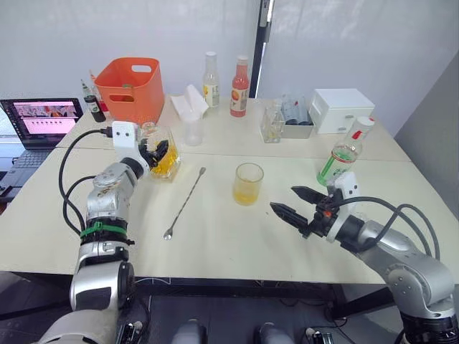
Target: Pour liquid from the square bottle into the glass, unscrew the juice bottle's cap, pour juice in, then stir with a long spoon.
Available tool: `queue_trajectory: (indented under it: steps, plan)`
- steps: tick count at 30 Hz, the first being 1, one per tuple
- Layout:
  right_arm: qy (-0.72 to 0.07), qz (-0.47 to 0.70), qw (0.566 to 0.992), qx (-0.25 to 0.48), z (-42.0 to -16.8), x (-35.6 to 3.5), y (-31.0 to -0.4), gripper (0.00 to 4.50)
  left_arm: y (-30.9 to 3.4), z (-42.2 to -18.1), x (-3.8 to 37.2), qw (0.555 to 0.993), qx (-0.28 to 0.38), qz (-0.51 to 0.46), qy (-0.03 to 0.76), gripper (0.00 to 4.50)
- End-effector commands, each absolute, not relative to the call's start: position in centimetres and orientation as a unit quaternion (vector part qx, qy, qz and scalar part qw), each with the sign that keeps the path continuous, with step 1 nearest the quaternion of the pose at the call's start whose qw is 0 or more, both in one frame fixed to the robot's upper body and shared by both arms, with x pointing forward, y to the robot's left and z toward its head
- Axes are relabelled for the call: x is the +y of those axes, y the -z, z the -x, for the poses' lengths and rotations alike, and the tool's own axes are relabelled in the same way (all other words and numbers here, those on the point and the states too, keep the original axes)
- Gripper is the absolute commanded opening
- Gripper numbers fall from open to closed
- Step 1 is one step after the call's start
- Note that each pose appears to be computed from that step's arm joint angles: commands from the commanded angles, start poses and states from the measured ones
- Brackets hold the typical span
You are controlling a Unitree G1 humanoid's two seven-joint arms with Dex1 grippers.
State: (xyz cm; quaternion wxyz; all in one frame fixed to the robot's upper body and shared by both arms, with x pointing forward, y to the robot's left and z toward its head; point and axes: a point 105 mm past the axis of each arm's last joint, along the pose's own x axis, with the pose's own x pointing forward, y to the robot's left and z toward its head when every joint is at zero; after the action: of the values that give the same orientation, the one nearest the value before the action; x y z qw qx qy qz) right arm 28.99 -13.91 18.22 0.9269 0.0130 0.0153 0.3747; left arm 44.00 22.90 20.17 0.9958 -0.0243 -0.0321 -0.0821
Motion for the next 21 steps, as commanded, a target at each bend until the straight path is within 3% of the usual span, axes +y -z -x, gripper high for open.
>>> queue_trajectory:
  steps: [1, 6, 20, 21]
  plan:
    - [-0.376, -0.009, 0.927, 0.003, -28.5, -14.5, -19.2, 4.50, -24.4, -43.1, 23.1, 0.992, -0.108, 0.029, 0.054, 2.84]
    - [-0.378, -0.014, 0.926, 0.008, -28.4, -14.7, -19.1, 4.50, -22.9, -42.7, 24.5, 0.995, -0.089, 0.039, 0.005, 2.84]
    - [-0.354, -0.014, 0.935, -0.013, -28.6, -15.7, -20.1, 4.50, -18.5, -44.2, 24.0, 1.000, -0.002, 0.021, 0.002, 2.84]
    - [-0.353, -0.015, 0.936, -0.013, -28.6, -15.7, -20.0, 4.50, -18.5, -44.3, 24.1, 1.000, -0.003, 0.019, -0.004, 3.34]
